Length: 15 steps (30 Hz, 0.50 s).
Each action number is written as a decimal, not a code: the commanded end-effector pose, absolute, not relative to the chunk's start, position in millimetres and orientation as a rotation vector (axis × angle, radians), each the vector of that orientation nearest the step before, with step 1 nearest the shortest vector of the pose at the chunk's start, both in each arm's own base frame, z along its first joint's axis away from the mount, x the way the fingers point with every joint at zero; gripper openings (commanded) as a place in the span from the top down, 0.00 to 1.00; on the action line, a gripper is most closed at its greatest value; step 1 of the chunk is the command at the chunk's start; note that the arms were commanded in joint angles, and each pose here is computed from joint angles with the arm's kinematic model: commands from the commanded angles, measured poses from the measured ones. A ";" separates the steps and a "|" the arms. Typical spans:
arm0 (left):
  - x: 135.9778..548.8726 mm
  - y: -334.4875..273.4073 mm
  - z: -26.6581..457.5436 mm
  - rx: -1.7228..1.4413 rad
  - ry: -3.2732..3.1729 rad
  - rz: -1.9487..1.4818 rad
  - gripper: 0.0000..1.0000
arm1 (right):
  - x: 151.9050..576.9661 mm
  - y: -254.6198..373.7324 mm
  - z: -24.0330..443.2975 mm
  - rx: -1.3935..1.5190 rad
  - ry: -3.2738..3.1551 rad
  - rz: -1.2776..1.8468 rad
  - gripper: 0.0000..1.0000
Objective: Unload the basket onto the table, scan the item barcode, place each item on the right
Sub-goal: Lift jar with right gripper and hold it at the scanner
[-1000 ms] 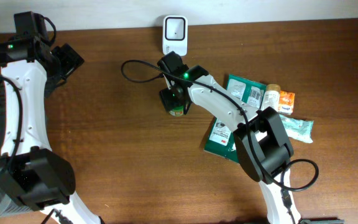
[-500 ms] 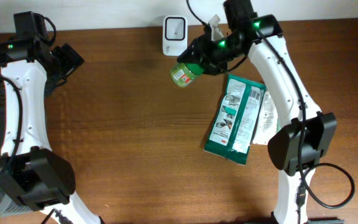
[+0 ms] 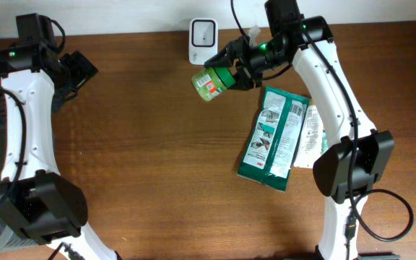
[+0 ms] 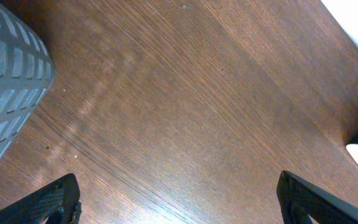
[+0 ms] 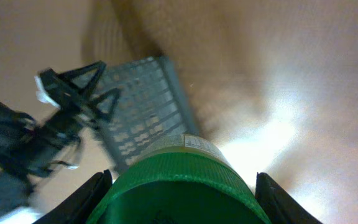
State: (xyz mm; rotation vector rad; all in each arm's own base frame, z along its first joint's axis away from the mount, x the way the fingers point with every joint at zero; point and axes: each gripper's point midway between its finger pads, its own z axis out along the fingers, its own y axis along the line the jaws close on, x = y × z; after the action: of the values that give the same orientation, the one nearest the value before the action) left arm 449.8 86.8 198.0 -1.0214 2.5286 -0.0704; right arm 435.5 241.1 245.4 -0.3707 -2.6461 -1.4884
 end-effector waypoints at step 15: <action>450.3 89.1 210.5 -0.994 2.505 -0.063 0.01 | 689.6 249.9 212.1 1.567 -4.285 0.630 0.53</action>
State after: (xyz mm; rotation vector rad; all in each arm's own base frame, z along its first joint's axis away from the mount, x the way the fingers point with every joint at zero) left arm 449.9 86.8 198.2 -1.0207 2.5284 -0.0704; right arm 683.8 248.4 205.3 1.2009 -4.3920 0.2377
